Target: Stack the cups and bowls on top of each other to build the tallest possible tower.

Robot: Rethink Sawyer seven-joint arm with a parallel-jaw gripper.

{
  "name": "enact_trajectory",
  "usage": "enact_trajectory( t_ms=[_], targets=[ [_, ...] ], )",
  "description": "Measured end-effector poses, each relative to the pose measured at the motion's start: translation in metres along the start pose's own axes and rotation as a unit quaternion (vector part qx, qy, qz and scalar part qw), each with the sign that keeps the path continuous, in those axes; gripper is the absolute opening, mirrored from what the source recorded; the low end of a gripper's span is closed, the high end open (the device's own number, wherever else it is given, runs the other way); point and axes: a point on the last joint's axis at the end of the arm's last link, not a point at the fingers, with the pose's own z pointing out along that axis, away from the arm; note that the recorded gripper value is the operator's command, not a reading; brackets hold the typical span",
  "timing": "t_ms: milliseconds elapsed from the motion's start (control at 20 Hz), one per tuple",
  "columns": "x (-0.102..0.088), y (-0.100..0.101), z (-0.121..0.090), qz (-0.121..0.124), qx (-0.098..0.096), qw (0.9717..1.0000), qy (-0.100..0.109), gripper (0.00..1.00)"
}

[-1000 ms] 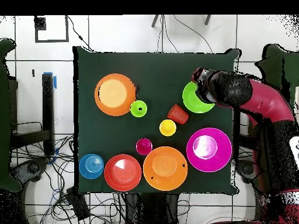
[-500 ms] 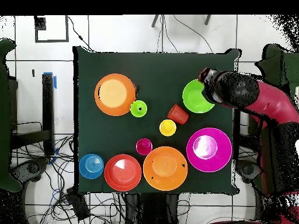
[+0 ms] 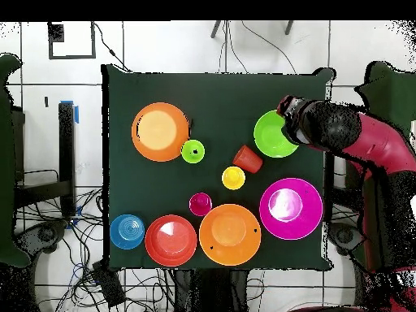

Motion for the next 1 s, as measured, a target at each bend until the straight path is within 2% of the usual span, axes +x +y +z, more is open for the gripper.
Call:
enact_trajectory(
  t_ms=[1000],
  targets=[
    [0.02, -0.005, 0.035, 0.006, -0.003, 0.9996, 0.027, 1.0]
  ],
)
